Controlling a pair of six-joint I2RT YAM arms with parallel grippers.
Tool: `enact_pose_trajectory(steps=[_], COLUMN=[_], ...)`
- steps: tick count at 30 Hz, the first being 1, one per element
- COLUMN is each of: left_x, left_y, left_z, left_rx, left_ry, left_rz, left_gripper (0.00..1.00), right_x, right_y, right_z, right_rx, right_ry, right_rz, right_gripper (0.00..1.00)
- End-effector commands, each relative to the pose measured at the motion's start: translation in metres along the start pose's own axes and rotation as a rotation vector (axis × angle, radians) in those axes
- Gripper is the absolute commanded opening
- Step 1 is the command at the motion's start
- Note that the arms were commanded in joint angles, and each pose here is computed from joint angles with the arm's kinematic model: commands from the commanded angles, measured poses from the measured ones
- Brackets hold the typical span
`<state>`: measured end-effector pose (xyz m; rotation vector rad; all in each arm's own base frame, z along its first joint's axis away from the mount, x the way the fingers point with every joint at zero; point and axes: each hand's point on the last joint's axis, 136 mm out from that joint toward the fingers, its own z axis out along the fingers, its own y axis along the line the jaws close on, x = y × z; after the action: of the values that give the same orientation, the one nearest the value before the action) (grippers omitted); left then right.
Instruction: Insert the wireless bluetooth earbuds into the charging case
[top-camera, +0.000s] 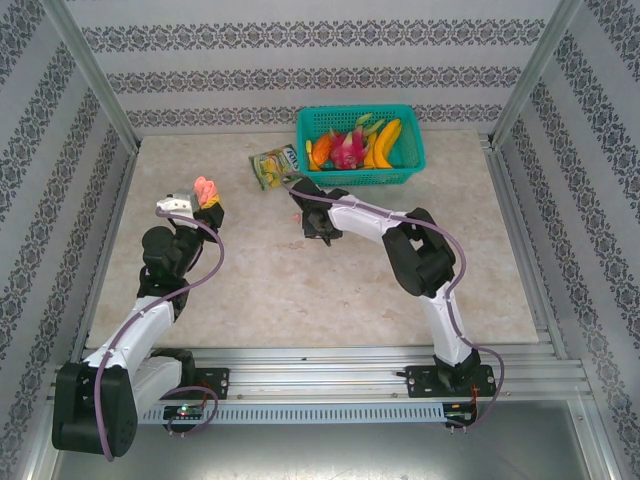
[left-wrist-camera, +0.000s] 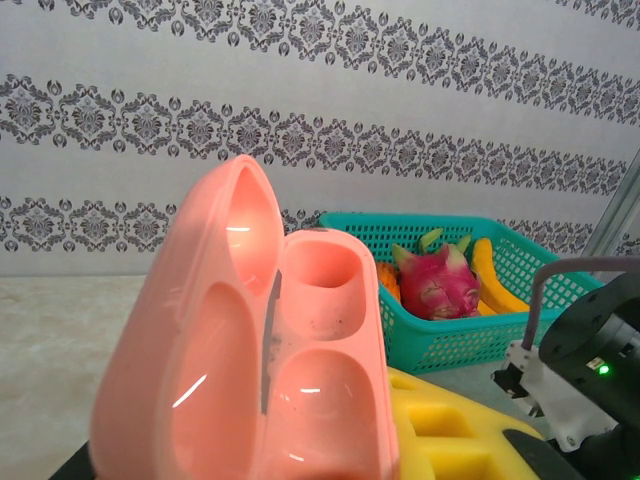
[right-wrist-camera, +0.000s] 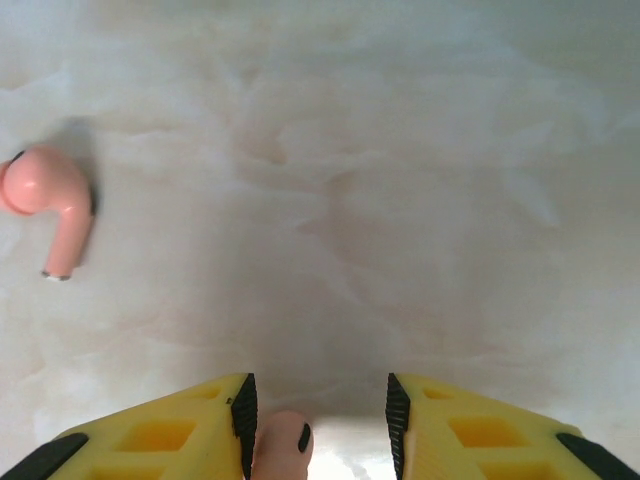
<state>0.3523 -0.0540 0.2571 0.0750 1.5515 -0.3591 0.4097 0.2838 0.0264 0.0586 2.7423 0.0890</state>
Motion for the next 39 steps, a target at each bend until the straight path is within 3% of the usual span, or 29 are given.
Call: enact_pose_trajectory(steps=[1, 9, 22, 39], left_x=[-0.013, -0.012, -0.016, -0.017], left_y=[-0.001, 0.000, -0.001, -0.002], left_z=[0.000, 0.001, -0.001, 0.000], left_rx=[0.008, 0.006, 0.007, 0.012], left_ry=[-0.036, -0.033, -0.034, -0.037], left_rz=[0.000, 0.004, 0.009, 0.010], left_gripper=[0.00, 0.00, 0.00, 0.00], right_x=[-0.012, 0.012, -0.001, 0.018], right_y=[-0.015, -0.043, -0.046, -0.056], right_z=[-0.022, -0.034, -0.022, -0.005], right_rx=[-0.002, -0.030, 0.033, 0.084], right_ry=[-0.049, -0.033, -0.019, 0.035], right_rz=[0.029, 0.094, 0.067, 0.056], right_gripper=[0.42, 0.42, 0.41, 0.40])
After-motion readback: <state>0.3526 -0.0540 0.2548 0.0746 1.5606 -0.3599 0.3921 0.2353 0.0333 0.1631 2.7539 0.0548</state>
